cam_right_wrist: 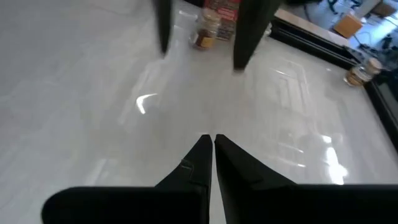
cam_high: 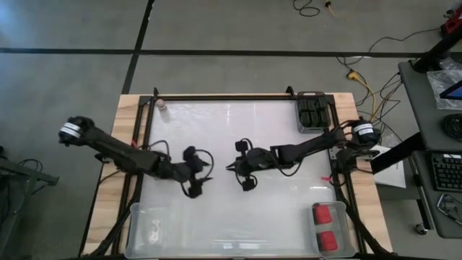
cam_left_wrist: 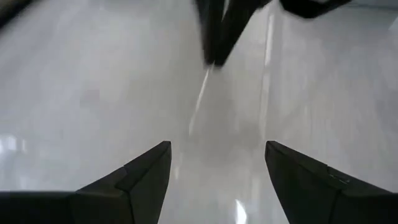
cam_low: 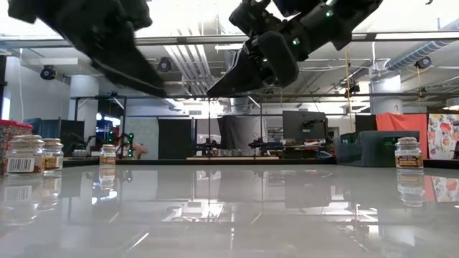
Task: Sort spices by type
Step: Put the red seasoning can into the gray bin
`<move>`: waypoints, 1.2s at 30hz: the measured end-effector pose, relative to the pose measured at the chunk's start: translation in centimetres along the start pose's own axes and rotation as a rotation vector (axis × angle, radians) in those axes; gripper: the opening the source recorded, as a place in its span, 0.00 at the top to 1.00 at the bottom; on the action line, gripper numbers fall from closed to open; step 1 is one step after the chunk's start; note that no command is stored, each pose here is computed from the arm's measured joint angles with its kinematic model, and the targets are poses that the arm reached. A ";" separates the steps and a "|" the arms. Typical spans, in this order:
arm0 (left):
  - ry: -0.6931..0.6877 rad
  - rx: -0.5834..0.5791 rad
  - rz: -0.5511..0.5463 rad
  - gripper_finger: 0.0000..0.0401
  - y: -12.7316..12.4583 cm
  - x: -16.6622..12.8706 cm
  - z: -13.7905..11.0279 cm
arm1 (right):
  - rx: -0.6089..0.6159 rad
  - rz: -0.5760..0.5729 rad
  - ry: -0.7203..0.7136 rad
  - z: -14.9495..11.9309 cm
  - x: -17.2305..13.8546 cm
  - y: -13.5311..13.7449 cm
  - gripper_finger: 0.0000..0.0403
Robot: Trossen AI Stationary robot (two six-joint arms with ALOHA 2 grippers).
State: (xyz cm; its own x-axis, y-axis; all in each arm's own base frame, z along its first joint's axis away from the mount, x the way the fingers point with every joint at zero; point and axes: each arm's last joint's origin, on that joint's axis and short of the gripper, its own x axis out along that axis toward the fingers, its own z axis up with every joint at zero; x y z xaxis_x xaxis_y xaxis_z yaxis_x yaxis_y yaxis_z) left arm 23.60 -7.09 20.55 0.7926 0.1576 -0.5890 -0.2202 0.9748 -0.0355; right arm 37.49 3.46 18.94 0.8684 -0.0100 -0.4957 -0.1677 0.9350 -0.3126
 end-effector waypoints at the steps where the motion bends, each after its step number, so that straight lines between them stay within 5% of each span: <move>1: 0.042 -0.034 0.005 0.39 0.3 -0.9 0.2 | 0.002 -0.007 -0.006 -0.1 0.1 -0.2 0.97; 8: 0.432 -0.420 0.133 0.39 2.3 -6.6 0.6 | -0.021 -0.042 -0.049 -0.1 0.6 -1.1 0.97; 17: 0.727 -0.672 0.328 0.39 3.0 -9.3 -0.7 | 0.000 0.036 -0.068 -0.7 0.7 -1.1 0.97; 26: 0.696 -1.068 0.535 0.39 3.2 -9.4 -1.0 | -0.038 0.072 -0.070 -1.4 0.7 -1.0 0.97; 36: 0.684 -1.155 0.809 0.39 3.8 -10.0 -2.5 | -0.031 0.081 -0.052 -1.6 0.7 -0.8 0.97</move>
State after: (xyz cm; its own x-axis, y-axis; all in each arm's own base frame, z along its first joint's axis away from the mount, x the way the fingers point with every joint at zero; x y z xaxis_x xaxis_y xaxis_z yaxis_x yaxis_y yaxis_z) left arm 13.35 -5.32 24.28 -0.0747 0.1480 -0.9862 -0.9971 -0.0244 0.0719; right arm 37.47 2.12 17.59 0.8743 0.0841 -0.4780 -0.2517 0.9207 -0.2983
